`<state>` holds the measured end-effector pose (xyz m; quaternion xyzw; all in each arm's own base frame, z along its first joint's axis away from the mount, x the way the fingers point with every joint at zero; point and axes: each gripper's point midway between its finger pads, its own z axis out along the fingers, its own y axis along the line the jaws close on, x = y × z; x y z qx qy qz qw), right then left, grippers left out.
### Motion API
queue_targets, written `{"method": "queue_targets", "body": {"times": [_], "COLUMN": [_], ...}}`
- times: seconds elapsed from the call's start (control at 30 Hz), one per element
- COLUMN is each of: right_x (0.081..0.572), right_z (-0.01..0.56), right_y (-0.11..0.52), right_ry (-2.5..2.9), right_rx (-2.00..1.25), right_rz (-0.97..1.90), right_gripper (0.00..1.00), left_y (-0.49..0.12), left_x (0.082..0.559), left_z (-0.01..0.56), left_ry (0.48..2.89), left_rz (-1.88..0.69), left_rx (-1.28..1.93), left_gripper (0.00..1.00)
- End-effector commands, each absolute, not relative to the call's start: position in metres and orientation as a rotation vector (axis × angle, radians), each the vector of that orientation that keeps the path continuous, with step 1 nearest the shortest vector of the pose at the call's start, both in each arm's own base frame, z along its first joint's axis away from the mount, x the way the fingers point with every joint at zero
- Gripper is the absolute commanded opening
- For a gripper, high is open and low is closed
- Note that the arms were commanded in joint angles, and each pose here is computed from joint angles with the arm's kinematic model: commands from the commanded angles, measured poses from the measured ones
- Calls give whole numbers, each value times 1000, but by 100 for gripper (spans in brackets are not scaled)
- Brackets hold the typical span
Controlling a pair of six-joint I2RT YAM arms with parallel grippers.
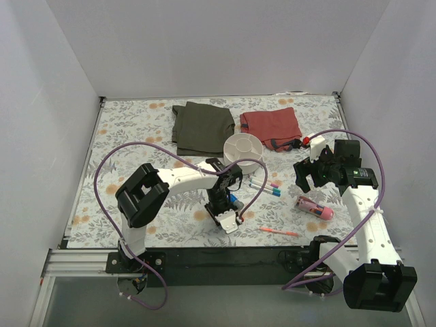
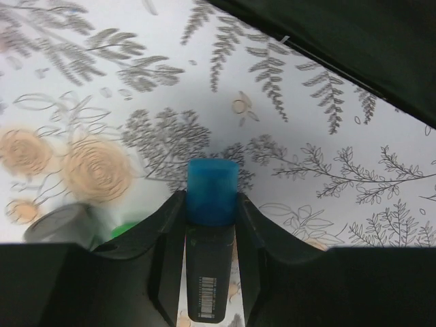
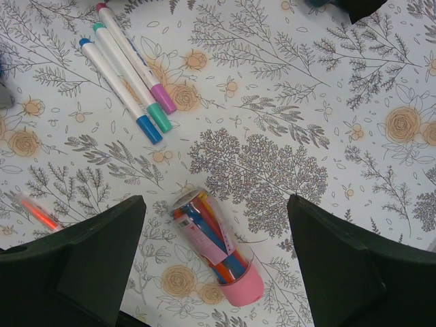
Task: Sort the stationery into containers
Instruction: Pick up the pen from the center of the board, then place the pen in the storage box.
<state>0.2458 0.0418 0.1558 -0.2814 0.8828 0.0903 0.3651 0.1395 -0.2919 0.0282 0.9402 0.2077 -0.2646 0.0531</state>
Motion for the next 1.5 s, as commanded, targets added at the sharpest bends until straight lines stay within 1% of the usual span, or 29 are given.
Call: {"method": "queue_targets", "body": {"times": [0.0,0.07,0.1,0.13,0.17,0.2,0.3,0.33,0.4,0.43,0.47,0.5,0.53,0.57,0.6,0.63,0.7,0.73,0.77,0.8,0.83,0.87,0.93,0.97,1.13,1.47], "right_x": [255,255,255,255,255,255,258,259,263,266,268,271,274,276,279,282,287,290,292,294,296,298,302,304,311,328], "right_z": [176,179,180,180,181,180,180,180,181,180,184,186,187,190,193,192,195,193,193,194,191,190,188,188,188,188], "right_y": [44,44,44,44,43,44,45,45,47,48,48,48,48,49,49,49,46,44,44,43,43,42,39,37,30,29], "right_ry": [2204,2195,2192,2187,2186,2189,2190,2197,2198,2208,2206,2204,2208,2203,2199,2202,2199,2211,2212,2213,2225,2231,2247,2250,2278,2313], "right_rx": [-740,-745,-746,-747,-746,-745,-725,-713,-689,-680,-665,-658,-654,-651,-650,-650,-643,-636,-635,-634,-634,-631,-624,-620,-600,-582], "right_rz": [225,224,220,217,212,216,227,234,252,262,266,267,273,273,272,273,257,245,241,239,242,237,220,214,173,183], "right_gripper": [94,94,94,94,94,94,94,94,95,94,94,94,94,94,94,94,94,94,94,94,94,94,94,94,95,95], "left_y": [-320,-334,-337,-351,-356,-361,-386,-401,-400,-404,-402,-386,-385,-377,-363,-360,-347,-344,-346,-342,-342,-348,-355,-361,-364,-370], "left_x": [153,163,167,178,183,190,222,241,274,291,301,323,337,352,370,382,408,419,433,448,455,463,466,471,478,477], "left_z": [79,121,136,168,187,204,265,290,300,329,338,322,356,360,343,365,362,372,359,354,364,351,356,346,334,280], "left_ry": [814,817,873,856,868,934,978,1050,1163,1171,1204,1293,1265,1285,1328,1241,1309,1279,1334,1350,1316,1333,1294,1306,1249,1303], "left_rz": [-767,-729,-737,-699,-683,-681,-637,-641,-646,-678,-727,-745,-805,-801,-795,-796,-829,-836,-879,-861,-861,-873,-915,-925,-913,-925], "left_rx": [2710,2622,2567,2488,2435,2366,2117,1947,1756,1584,1482,1380,1187,1082,993,898,679,608,531,478,444,433,436,435,440,440], "left_gripper": [0,0,0,0,0,0,0,0,0,0,0,0,0,0,0,0,0,0,0,0,0,0,0,0,0,0]}}
